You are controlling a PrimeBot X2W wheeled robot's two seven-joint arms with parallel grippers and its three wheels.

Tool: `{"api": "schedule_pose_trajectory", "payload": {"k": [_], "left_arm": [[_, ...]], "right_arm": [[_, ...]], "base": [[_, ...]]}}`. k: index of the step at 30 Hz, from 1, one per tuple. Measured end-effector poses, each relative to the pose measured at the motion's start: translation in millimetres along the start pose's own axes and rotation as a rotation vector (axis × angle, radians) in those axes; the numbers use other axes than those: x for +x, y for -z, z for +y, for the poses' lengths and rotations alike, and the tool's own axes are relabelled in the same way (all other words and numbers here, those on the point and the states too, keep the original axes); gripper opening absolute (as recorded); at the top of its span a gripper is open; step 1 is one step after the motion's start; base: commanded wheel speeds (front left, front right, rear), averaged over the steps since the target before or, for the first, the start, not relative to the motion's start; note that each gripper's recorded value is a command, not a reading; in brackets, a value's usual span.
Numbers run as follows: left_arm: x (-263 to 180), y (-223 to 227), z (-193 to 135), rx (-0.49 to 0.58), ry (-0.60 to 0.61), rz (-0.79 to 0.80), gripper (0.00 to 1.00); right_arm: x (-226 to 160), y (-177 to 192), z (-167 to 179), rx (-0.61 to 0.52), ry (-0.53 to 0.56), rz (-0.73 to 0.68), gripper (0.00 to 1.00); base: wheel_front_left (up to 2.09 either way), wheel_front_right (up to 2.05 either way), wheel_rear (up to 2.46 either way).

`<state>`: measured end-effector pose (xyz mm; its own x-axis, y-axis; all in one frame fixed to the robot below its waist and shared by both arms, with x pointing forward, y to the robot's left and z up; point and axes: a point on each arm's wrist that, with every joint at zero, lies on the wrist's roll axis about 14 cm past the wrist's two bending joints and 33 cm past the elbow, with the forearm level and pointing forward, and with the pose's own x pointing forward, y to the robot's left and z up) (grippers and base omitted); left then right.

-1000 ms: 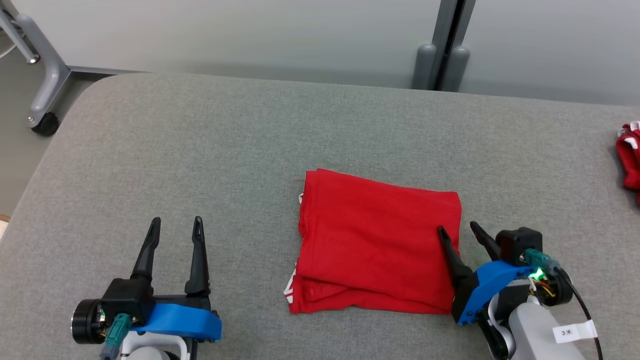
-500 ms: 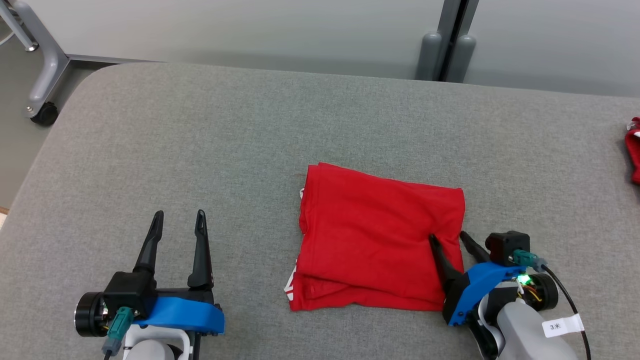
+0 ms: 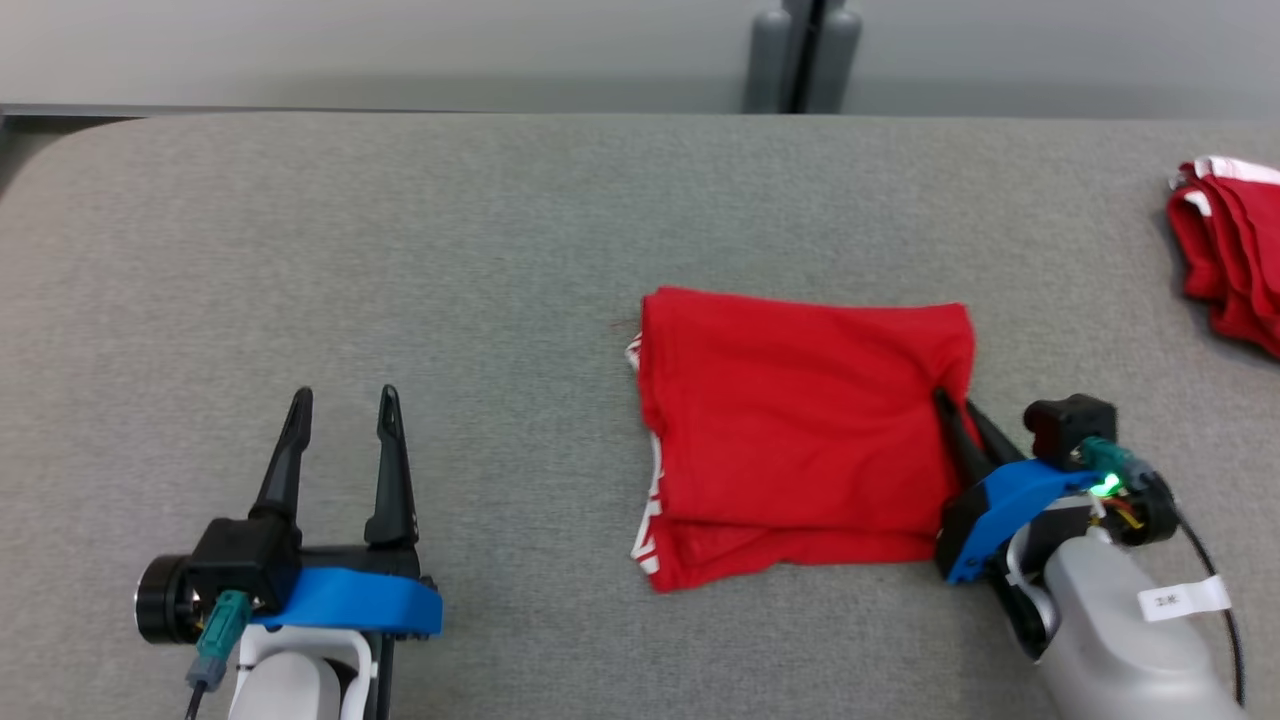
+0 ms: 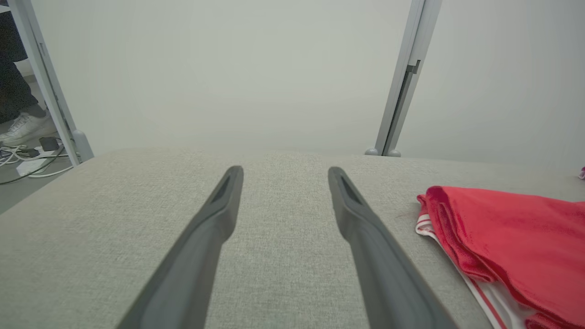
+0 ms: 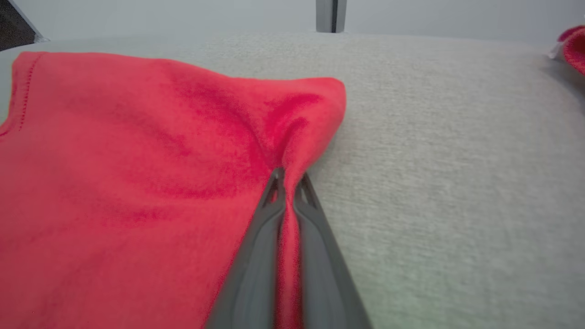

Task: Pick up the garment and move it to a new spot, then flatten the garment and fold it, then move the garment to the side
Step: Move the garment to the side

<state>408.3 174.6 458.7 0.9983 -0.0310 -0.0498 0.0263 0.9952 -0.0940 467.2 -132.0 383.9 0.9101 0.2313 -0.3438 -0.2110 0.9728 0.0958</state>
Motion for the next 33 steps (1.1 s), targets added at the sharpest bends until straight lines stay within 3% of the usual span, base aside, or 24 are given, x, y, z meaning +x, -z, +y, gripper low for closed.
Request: {"api": "schedule_pose_trajectory", "payload": {"k": [14, 21, 26, 33], "left_arm": [[52.7, 15.1, -43.5, -0.007, 0.138, 0.002, 1.00], [62.2, 21.0, -48.3, -0.007, 0.156, 0.007, 1.00], [68.2, 21.9, -48.8, -0.007, 0.163, 0.003, 1.00], [76.1, 28.5, -49.6, -0.006, 0.169, 0.008, 1.00]], "right_arm": [[-27.5, -12.1, -121.6, -0.116, 0.226, -0.044, 0.00], [-21.0, -30.3, -126.3, -0.168, 0.217, -0.080, 0.00], [-0.5, -77.9, -127.0, -0.268, 0.186, -0.142, 0.00], [12.0, -112.5, -149.9, -0.344, 0.216, -0.153, 0.00]], "base": [[0.00, 0.00, 0.00], [0.00, 0.00, 0.00], [0.00, 0.00, 0.00], [0.00, 0.00, 0.00]]}}
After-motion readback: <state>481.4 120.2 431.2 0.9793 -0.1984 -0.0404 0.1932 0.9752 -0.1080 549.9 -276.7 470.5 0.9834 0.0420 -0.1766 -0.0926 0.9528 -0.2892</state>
